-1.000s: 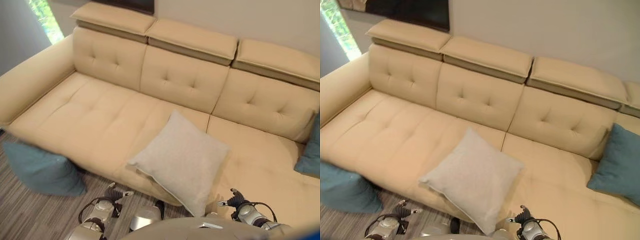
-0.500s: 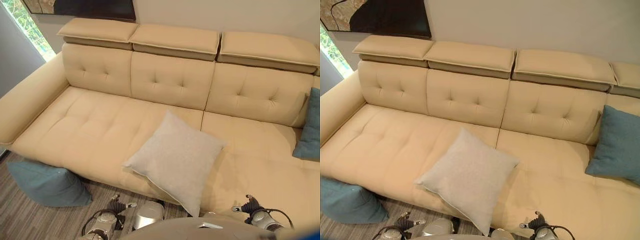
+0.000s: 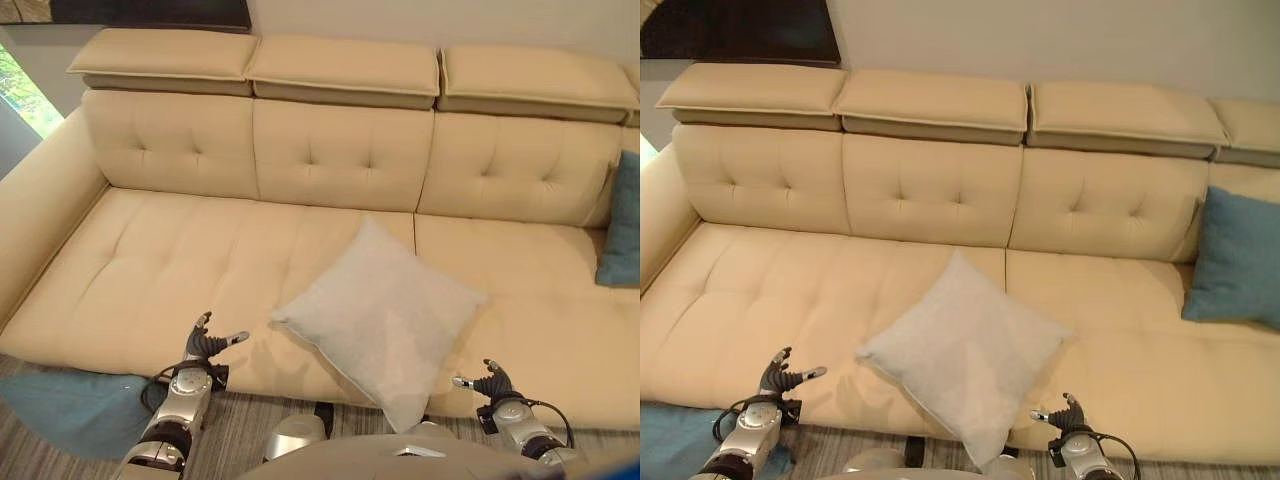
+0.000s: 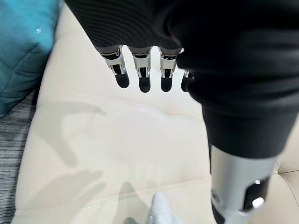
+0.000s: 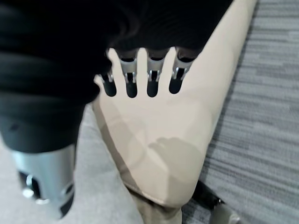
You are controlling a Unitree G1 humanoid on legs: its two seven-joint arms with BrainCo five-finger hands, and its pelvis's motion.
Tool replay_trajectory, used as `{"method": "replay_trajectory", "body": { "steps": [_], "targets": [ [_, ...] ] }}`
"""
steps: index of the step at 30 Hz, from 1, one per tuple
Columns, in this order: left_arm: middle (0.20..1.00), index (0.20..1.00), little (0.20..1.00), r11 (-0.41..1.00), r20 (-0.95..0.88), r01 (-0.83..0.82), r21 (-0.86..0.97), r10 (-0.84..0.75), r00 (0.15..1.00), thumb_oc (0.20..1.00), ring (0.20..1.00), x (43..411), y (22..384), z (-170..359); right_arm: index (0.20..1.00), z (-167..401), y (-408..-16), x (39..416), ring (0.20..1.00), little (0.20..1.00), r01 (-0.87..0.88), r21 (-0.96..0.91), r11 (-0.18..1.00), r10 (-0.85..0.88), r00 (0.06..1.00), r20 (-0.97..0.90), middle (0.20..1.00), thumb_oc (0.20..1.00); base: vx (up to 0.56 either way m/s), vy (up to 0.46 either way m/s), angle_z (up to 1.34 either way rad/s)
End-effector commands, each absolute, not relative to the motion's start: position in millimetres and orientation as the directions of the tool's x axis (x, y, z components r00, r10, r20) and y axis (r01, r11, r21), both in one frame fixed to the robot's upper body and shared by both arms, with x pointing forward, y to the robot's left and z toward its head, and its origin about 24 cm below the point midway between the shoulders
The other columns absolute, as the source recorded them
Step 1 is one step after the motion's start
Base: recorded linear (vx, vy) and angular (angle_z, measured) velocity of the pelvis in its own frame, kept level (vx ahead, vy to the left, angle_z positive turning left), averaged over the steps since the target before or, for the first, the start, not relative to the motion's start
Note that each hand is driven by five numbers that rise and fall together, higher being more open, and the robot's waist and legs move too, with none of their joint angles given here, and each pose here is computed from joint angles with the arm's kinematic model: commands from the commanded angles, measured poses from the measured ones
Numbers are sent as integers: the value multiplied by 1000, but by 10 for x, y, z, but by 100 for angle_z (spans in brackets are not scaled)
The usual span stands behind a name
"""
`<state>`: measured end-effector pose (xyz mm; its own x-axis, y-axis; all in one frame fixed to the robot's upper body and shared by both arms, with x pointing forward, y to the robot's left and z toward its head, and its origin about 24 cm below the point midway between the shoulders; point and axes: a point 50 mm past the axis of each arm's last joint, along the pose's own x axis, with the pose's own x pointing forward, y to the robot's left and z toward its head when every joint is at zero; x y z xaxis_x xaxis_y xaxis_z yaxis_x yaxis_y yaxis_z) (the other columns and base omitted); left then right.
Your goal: Pick up all the scattered cushions and arrange them neatly on the sofa.
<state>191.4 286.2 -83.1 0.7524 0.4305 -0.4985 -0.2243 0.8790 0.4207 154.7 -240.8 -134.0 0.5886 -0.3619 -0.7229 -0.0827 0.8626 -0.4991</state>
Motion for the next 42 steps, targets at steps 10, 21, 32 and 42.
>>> {"method": "replay_trajectory", "body": {
  "steps": [10, 21, 32, 42],
  "targets": [
    [1000, 1000, 1000, 802, -76, -310, 511, 401, 913, 1000, 1000, 3030, 2815, 178, 1000, -629, -2039, 2479, 1000, 1000, 225, -336, 915, -346, 865, -362, 1000, 1000, -174, 119, -32],
    [1000, 1000, 1000, 862, 8, -277, 425, 302, 953, 1000, 1000, 3517, 2465, 597, 1000, -212, -1563, 2951, 1000, 1000, 172, -195, 965, -214, 953, -216, 1000, 1000, -48, 46, -4],
    [1000, 1000, 1000, 981, -1, -36, 193, 37, 999, 1000, 1000, 3462, 1371, 428, 1000, -235, -1050, 3001, 1000, 1000, 84, -67, 994, -99, 960, -262, 1000, 1000, -2, 0, 1],
    [1000, 1000, 1000, 987, 162, 35, 157, -61, 985, 1000, 1000, 3507, 1074, 801, 1000, -399, -638, 2818, 1000, 1000, -63, -29, 998, 49, 938, -343, 1000, 1000, -2, -11, 2]
  ]
}}
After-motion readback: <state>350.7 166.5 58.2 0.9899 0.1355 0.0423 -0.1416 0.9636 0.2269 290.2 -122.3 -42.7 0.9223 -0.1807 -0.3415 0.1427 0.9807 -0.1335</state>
